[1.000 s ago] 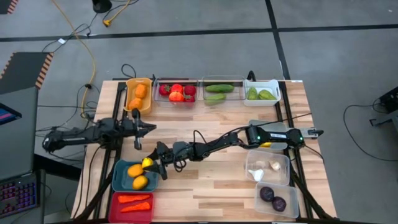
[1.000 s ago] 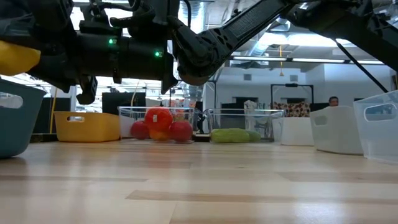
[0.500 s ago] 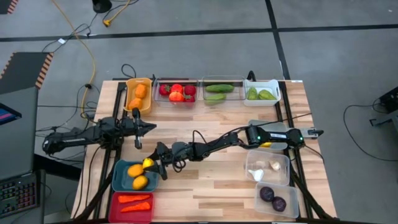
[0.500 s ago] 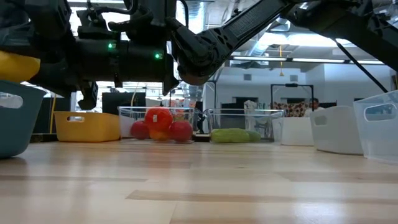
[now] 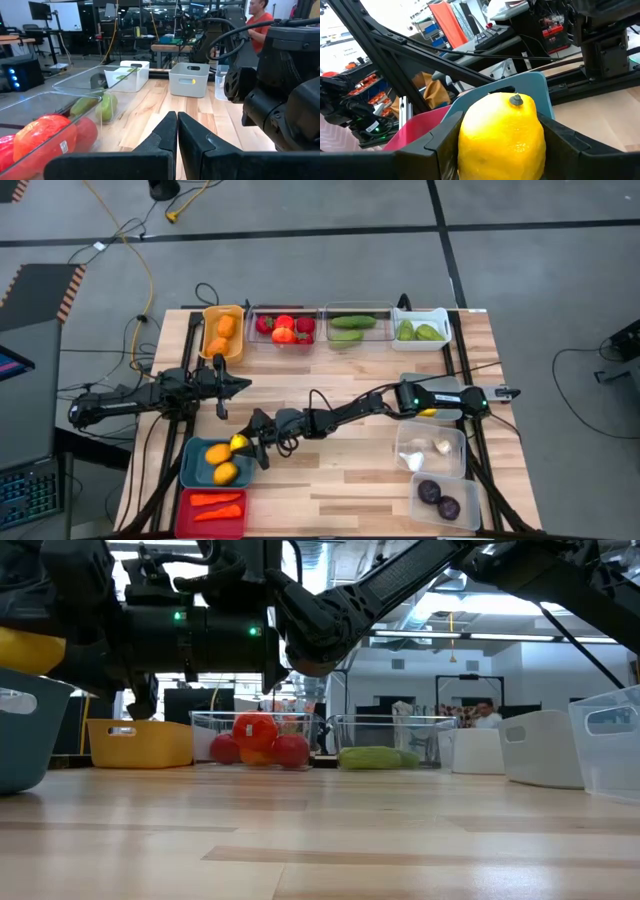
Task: Sort produce into baskets
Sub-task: Put the yellow lemon into the blue bin
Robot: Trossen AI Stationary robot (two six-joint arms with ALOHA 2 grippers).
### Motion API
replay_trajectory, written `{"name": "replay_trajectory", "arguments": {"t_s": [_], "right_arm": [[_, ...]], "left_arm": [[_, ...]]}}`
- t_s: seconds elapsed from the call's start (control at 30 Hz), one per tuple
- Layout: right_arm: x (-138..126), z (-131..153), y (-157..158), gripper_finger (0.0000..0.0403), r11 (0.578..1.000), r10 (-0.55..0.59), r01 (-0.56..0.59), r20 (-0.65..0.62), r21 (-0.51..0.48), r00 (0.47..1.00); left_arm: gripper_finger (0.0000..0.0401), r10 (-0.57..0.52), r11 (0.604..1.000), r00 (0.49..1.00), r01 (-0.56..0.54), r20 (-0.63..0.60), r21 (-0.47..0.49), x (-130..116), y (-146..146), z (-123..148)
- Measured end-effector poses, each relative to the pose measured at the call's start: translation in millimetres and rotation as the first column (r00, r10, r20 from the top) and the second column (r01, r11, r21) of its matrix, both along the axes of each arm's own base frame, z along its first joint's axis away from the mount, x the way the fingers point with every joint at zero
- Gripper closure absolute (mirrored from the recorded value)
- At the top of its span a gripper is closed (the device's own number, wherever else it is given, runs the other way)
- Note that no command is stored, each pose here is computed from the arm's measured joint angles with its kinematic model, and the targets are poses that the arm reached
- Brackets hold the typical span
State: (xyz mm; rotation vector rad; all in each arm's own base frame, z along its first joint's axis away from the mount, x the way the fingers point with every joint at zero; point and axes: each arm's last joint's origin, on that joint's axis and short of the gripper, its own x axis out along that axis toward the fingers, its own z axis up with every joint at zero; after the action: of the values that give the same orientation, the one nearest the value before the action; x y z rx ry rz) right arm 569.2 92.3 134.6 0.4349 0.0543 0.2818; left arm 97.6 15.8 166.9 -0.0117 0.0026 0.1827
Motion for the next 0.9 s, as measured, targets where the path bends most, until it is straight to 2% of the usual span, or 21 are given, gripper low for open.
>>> {"name": "replay_trajectory", "arguments": {"t_s": [0.23, 0.33, 0.47, 0.63, 0.9], "right_arm": [[1.0, 0.3, -6.1, 0.0156, 0.999, -0.016, 0.016, -0.006, 0.033, 1.000], [2.0, 0.6, -12.5, 0.0156, 0.997, -0.064, 0.064, -0.006, 0.040, 0.998], [3.0, 0.5, -19.7, 0.0156, 0.990, -0.092, 0.094, -0.026, 0.109, 0.995], [3.4, 0.4, -23.1, 0.0156, 0.991, -0.073, 0.075, -0.026, 0.108, 0.997], [1.6, 1.0, -9.7, 0.0156, 0.996, -0.036, 0.037, -0.007, 0.076, 0.999]], "left_arm": [[0.0399, 0.000, 1.000, 1.000, 0.000, 0.000, 0.000, 0.0, 0.0, 0.0], [0.0399, 0.001, 1.000, 1.000, -0.001, 0.000, 0.000, 0.0, 0.0, 0.0], [0.0399, 0.001, 1.000, 1.000, -0.001, 0.000, 0.000, 0.0, 0.0, 0.1], [0.0399, 0.001, 1.000, 1.000, -0.001, 0.000, 0.000, 0.0, 0.0, 0.1], [0.0399, 0.002, 1.000, 1.000, -0.002, 0.000, 0.000, 0.0, 0.0, 0.1]]}}
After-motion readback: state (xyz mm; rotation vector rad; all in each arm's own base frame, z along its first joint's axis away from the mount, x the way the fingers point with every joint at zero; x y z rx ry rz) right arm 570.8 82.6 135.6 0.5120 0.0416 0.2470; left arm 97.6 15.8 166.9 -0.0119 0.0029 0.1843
